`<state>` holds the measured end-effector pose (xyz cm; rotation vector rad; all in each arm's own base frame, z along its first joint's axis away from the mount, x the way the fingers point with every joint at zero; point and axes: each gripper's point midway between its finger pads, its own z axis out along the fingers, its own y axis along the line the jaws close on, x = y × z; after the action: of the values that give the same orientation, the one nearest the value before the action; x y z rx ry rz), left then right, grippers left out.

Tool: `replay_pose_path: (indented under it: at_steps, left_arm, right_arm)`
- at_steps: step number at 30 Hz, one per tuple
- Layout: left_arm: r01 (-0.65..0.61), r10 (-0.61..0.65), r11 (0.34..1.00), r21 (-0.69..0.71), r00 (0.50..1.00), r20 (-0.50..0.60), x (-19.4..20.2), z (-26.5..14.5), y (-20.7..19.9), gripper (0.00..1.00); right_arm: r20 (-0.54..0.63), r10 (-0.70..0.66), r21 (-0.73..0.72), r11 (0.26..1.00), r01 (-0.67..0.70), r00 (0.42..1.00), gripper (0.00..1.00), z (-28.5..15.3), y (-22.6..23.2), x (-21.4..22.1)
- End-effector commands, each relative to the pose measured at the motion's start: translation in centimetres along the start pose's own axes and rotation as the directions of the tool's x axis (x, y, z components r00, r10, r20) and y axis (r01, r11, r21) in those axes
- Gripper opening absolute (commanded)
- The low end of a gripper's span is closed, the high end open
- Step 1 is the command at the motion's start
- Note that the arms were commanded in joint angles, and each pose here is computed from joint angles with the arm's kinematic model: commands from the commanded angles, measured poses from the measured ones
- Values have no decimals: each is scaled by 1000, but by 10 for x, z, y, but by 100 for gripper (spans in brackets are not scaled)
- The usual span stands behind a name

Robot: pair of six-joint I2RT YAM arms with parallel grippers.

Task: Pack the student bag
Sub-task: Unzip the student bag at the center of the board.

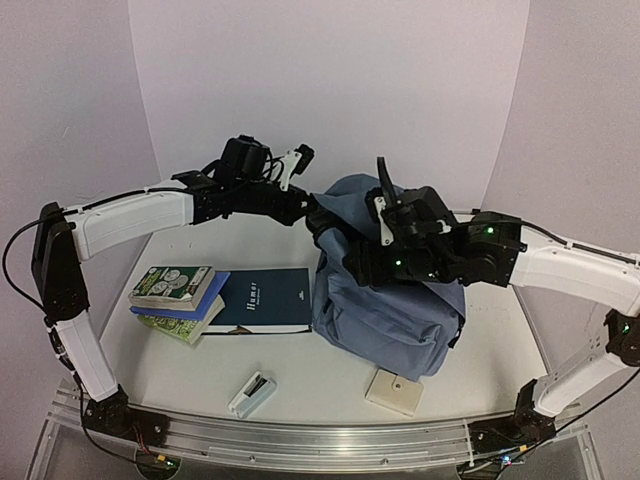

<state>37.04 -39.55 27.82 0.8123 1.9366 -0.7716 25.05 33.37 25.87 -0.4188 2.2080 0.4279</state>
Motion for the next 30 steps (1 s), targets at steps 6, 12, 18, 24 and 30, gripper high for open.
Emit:
replay_pose_path:
  at_steps: [6, 12, 18, 24, 30]
  left_arm:
    - [-41, 40, 999, 12, 998, 54, -18, -20, -7, 0]
    - [-44, 43, 999, 12, 998, 55, -17, -21, -7, 0]
    - [-46, 45, 999, 22, 997, 56, -18, -22, -9, 0]
    - [-26, 26, 1000, 17, 998, 49, -17, -19, -7, 0]
    - [21, -22, 999, 24, 999, 36, -11, -14, -7, 0]
  right_arm:
    - [36, 113, 103, 988, -116, 993, 74, -29, -56, -7]
    - [9, 158, 190, 969, -156, 987, 74, -27, -90, 8]
    - [-118, 109, 313, 947, -67, 987, 74, -12, -109, 45]
    - [-234, 67, -24, 997, -75, 970, 73, -16, -52, 65]
    - [-314, 67, -102, 989, -104, 947, 71, -16, -41, 101]
